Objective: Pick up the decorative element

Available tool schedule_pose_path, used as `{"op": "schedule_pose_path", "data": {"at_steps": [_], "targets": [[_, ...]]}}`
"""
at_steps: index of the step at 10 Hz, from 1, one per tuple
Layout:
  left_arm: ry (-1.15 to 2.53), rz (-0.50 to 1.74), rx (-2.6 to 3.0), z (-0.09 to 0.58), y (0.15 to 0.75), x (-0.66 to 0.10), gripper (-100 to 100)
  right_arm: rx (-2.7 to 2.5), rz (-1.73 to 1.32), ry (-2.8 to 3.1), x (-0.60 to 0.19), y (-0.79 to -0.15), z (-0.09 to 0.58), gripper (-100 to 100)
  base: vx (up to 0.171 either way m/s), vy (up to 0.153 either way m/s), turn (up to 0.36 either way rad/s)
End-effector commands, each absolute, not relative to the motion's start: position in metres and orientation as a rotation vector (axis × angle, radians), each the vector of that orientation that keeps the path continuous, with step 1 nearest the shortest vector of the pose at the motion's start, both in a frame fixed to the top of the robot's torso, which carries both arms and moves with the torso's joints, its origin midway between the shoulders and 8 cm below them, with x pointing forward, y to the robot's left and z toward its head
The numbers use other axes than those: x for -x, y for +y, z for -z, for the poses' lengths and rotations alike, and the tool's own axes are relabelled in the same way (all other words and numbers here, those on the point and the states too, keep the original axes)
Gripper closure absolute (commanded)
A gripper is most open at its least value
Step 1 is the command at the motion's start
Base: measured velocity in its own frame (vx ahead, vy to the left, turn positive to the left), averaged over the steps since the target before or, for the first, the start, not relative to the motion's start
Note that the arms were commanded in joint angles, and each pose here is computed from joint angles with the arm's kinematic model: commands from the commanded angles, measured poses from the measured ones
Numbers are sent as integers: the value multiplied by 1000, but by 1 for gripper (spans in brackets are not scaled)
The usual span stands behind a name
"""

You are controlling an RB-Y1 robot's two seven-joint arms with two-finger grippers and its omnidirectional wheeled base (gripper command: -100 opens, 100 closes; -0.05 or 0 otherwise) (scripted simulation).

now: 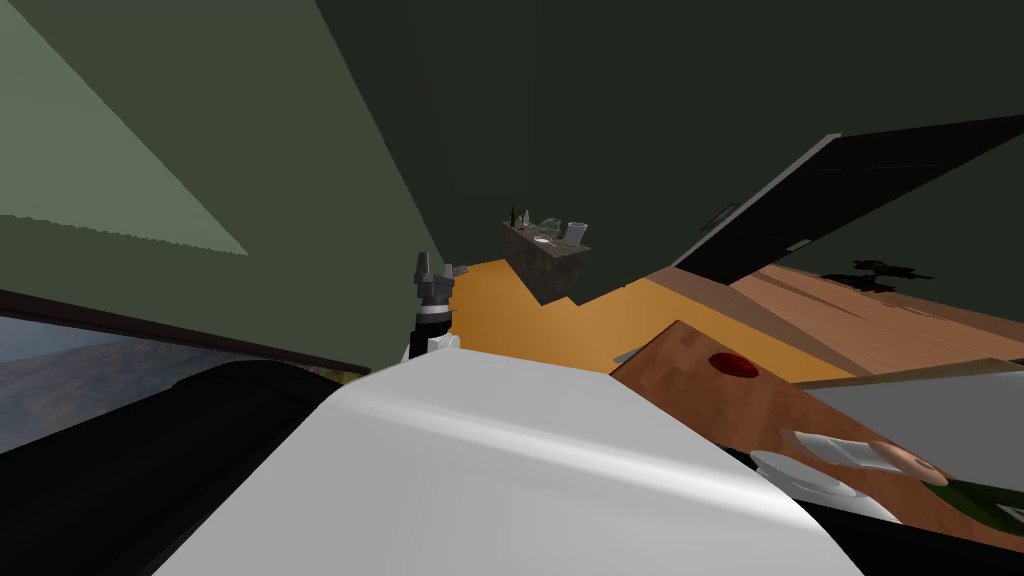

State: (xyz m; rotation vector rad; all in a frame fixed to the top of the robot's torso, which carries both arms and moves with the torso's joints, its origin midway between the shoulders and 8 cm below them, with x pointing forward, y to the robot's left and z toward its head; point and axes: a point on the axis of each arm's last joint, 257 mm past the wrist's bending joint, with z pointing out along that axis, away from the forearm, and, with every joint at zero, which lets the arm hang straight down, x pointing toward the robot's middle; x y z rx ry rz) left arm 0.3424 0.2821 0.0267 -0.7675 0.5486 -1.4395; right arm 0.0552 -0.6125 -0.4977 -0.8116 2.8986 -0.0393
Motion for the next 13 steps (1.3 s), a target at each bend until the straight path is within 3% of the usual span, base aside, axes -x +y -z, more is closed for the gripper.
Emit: {"op": "schedule_pose_path", "data": {"at_steps": [1,3,4,8,9,10,12,13], "targets": [[549,1440,768,-27,282,-342,0,798,41,2903,-49,-605,510,-100,14,-56,76],[549,1439,768,-27,282,-342,0,796,39,2904,-48,-603,511,-100,15,-44,33],[549,1439,768,-27,282,-342,0,796,41,2904,-48,-603,511,100,0,0,0],[549,1440,768,-27,282,-342,0,796,39,2904,-48,-602,511,100,0,0,0],[549,1440,768,-27,282,-342,0,796,39,2904,-48,-602,511,0,0,0,0],[549,1440,768,-27,282,-342,0,810,42,2899,-54,-612,499,100,-7,39,-88],[549,1440,768,-27,282,-342,0,814,45,2898,-54,-612,497,100,-19,42,-58],[549,1440,768,-27,282,-342,0,814,43,2899,-54,-612,496,0,-3,5,0]]}}
